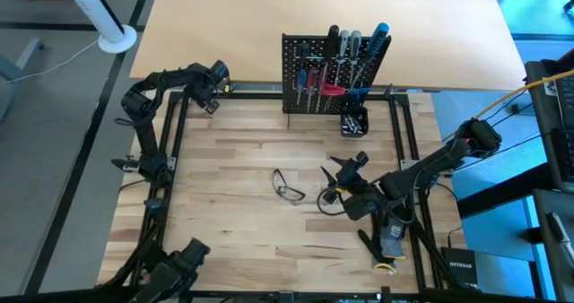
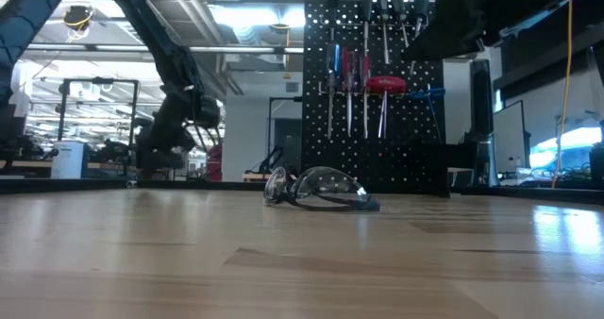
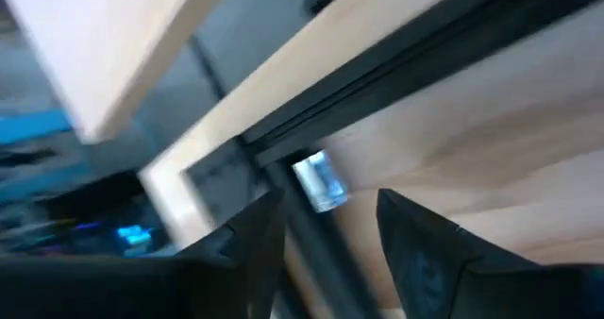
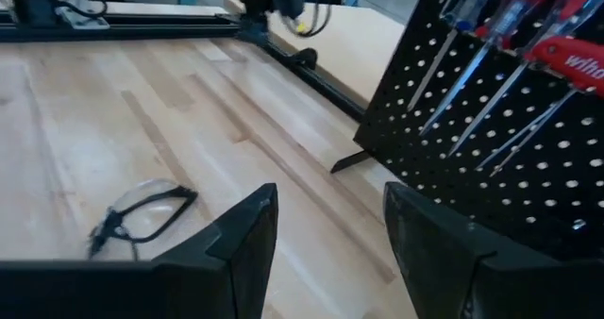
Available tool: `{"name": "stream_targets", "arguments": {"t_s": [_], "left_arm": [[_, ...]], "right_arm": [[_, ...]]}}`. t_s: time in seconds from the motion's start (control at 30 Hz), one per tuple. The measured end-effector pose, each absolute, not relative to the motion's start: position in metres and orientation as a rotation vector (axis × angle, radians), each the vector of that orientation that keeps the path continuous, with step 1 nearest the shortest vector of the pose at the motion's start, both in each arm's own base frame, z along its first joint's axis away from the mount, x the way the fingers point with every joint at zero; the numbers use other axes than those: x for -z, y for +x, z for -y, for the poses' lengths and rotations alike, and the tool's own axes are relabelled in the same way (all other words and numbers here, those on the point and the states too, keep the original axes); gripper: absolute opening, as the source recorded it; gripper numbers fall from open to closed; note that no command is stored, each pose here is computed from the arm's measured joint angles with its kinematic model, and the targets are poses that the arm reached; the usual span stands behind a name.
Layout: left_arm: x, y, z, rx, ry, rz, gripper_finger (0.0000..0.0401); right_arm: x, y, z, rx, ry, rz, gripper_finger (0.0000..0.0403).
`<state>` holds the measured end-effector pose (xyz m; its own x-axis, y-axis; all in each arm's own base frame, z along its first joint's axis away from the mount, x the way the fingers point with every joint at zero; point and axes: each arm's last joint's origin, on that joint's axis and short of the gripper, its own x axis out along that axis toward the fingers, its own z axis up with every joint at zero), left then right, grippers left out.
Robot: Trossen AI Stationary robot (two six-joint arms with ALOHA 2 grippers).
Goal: Hang tools onto peg board
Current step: Put the silver socket in the black bin on the peg board
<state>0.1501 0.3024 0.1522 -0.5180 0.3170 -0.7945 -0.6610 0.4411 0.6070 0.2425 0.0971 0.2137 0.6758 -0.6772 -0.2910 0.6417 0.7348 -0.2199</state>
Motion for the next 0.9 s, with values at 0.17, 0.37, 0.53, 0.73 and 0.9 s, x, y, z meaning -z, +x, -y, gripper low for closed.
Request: {"name": "stream_targets", "arguments": {"t_s": [0.17,0.37,0.53,0.73,0.9], "left_arm": [[-0.143,0.148,-0.298,-1.248,-0.166,-1.915,0.0143],[-0.133,0.148,-0.304,-1.282,-0.129,-1.923,0.0091],[-0.126,0.146,-0.308,-1.303,-0.090,-1.960,0.0049],[-0.119,0.147,-0.312,-1.323,-0.067,-1.956,0.0013],[-0.117,0.148,-0.311,-1.280,-0.130,-1.923,0.0001]], "right_arm": [[-0.214,0.246,-0.089,0.766,-0.097,-0.379,0.0195],[-0.213,0.248,-0.085,0.757,-0.083,-0.398,0.0195],[-0.213,0.248,-0.086,0.744,-0.081,-0.404,0.0195],[-0.212,0.248,-0.086,0.722,-0.072,-0.417,0.0195],[-0.212,0.248,-0.086,0.717,-0.073,-0.423,0.0195]]}}
